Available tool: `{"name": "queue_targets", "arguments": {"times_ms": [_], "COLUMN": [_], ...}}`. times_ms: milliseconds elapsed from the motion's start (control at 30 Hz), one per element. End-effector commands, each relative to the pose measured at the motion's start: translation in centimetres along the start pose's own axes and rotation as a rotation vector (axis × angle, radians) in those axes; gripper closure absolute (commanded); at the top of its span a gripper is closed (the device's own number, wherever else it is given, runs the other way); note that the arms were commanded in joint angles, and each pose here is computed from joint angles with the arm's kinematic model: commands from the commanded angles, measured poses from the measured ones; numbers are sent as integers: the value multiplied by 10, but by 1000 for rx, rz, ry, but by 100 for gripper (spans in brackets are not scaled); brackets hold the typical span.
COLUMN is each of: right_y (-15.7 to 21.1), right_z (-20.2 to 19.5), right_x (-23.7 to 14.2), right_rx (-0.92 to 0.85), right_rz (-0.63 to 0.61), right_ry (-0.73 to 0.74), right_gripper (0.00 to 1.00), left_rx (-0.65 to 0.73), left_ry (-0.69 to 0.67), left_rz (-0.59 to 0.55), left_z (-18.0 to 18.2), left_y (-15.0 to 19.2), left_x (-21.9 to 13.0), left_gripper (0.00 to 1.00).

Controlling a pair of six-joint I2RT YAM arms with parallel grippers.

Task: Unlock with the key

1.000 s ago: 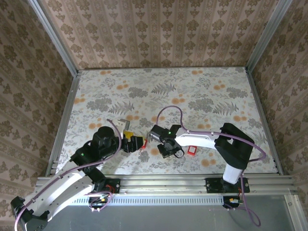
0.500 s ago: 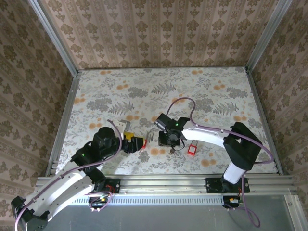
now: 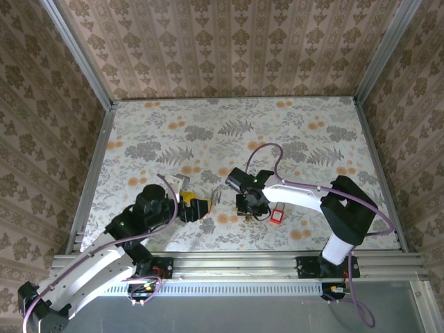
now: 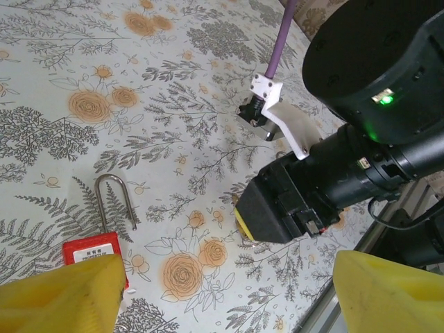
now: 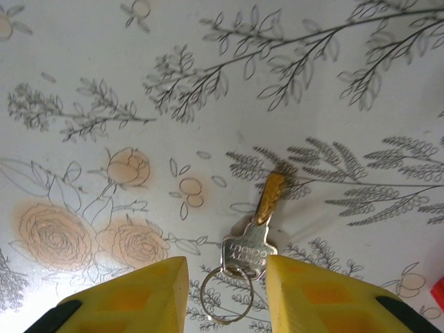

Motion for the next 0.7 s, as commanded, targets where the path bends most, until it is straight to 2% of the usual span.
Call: {"name": "queue_targets", "arguments": {"times_ms": [0, 333, 667], "right_y": [6, 20, 26], "right_z": [-3, 1, 20], "right_x": [-3, -22, -4], "right_rx": [-37, -435, -657], "right_rz": [-26, -50, 30], "right_ry": [46, 65, 52], "right_gripper": [64, 51, 48], "left_rx": [-13, -17, -23], "left_ry": [17, 10, -17], "left_rz": [-15, -16, -25], "left_z": [1, 2, 4], "left_y": [1, 4, 6], "left_x": [0, -1, -8], "left_gripper": [21, 21, 21]}}
Point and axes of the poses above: each hand's point on the last joint's axis, 136 mm out from that joint toward the fingers, its own x axis out along the fingers, its own z axis along the line the jaws close on, y = z × x, the point moved 8 cm from there along -x, back along the fingers, and after that the axes turned 8 degrees about x, right-handed, at the moved point
